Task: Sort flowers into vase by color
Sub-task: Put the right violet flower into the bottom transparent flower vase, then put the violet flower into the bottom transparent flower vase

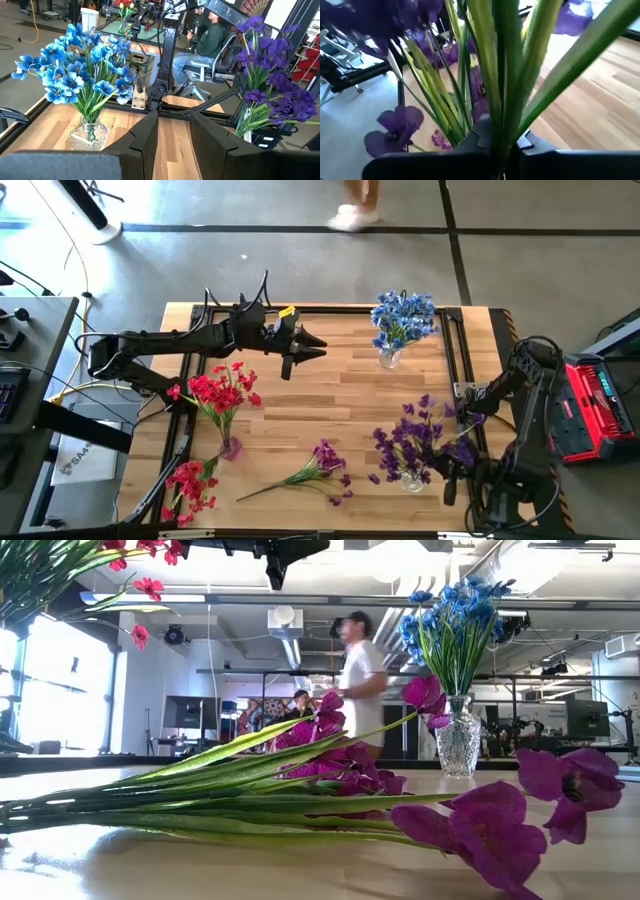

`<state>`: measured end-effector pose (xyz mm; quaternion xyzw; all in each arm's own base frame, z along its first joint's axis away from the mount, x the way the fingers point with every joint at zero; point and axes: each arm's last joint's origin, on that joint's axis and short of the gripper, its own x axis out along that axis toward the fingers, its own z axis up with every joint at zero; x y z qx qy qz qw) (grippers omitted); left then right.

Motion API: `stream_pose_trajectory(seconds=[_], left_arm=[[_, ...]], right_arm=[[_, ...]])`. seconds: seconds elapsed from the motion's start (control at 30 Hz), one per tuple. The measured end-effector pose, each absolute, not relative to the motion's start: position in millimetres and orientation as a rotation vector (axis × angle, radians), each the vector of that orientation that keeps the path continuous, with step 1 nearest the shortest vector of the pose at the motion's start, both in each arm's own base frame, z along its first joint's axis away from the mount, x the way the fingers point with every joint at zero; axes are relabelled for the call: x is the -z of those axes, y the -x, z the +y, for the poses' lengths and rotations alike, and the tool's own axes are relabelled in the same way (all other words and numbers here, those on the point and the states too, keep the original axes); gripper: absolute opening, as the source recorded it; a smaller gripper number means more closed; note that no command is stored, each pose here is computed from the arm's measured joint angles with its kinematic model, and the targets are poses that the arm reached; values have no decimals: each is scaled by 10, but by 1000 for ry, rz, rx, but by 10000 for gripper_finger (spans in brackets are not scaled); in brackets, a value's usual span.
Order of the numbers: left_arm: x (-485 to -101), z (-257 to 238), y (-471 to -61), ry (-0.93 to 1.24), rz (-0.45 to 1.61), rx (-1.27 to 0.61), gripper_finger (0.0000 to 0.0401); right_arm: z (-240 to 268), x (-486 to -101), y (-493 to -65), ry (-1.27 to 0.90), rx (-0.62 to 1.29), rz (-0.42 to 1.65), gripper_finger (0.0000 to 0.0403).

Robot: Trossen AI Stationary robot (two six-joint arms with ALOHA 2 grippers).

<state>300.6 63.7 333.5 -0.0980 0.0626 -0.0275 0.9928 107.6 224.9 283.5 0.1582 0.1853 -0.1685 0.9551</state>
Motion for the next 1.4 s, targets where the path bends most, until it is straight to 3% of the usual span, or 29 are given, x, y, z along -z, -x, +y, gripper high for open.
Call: stream_pose_trajectory(seconds=[0.13, 0.43, 0.57, 0.8, 0.97, 1.2, 1.4], left_arm=[[-3335, 607, -3013, 184, 126, 66, 104], [-3313, 565, -3018, 150, 147, 81, 104], [-3272, 560, -2992, 139, 203, 90, 105], [-3167, 536, -2930, 118, 334, 122, 106], [-3139, 499, -2901, 139, 373, 221, 139], [-3024, 459, -2854, 171, 500, 227, 208], [-2990, 288, -2861, 133, 541, 268, 223]], right_arm=[[2269, -2799, -1085, -324, 350, 403, 24], [2267, -2909, -1079, -430, 363, 411, 153], [2296, -3103, -1069, -505, 357, 508, 184], [2281, -3641, -1004, -634, 313, 792, 184], [2176, -4111, -948, -741, 251, 856, 172], [1955, -4634, -889, -814, 157, 750, 159], [1786, -4942, -872, -756, 101, 540, 156]])
